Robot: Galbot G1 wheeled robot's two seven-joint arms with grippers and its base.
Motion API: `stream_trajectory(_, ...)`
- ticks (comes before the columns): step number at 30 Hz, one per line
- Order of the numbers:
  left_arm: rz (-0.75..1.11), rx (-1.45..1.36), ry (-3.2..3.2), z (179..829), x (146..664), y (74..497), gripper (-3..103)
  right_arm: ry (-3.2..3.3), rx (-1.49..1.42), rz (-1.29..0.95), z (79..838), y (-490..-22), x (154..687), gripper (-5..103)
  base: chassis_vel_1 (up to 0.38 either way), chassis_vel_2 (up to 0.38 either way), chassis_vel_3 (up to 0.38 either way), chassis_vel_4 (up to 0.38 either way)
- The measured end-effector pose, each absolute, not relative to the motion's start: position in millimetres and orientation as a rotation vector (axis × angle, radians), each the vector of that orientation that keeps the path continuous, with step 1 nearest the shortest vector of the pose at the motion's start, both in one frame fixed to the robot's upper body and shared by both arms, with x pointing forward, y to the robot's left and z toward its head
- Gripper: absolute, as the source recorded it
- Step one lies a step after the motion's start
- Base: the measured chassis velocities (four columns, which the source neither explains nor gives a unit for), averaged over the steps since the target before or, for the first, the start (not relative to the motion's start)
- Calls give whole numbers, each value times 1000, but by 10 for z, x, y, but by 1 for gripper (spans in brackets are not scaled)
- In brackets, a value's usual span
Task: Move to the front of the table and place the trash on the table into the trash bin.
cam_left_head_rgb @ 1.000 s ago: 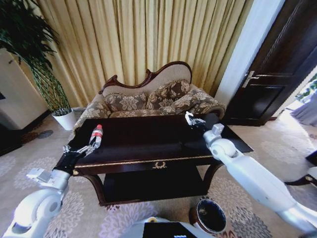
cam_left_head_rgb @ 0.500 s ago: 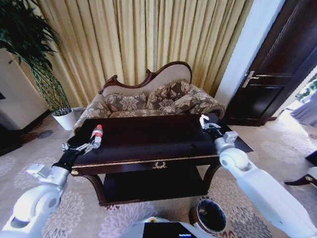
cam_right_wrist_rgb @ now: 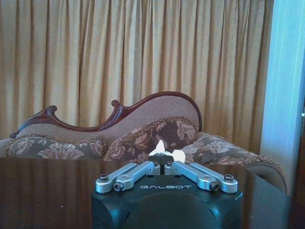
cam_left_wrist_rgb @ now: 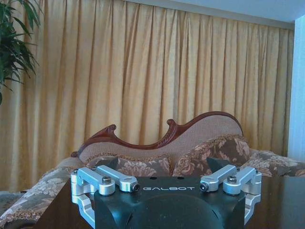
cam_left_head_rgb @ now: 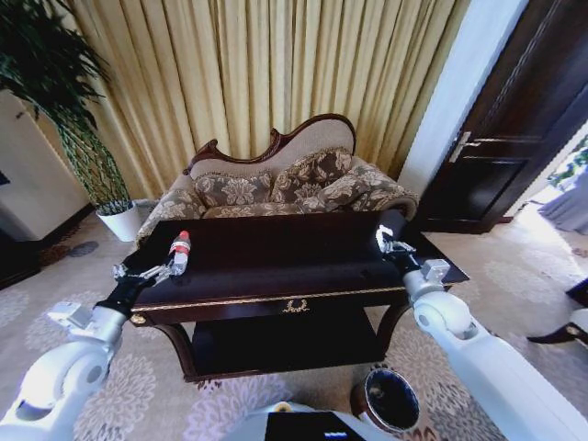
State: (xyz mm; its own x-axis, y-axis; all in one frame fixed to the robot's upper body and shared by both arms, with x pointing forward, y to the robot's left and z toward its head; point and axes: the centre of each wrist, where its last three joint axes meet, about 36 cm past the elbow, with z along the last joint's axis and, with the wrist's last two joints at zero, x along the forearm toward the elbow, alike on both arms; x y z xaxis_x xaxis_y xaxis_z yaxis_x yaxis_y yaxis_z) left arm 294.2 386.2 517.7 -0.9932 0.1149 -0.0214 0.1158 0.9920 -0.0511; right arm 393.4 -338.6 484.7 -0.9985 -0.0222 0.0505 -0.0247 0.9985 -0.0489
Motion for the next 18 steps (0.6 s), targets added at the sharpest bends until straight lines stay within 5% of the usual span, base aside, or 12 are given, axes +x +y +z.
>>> stream_trajectory(18, -91, 198, 3109, 5184, 2916, 3817, 100, -3079, 69, 46, 4802, -3287, 3866, 0, 7, -6, -9, 10)
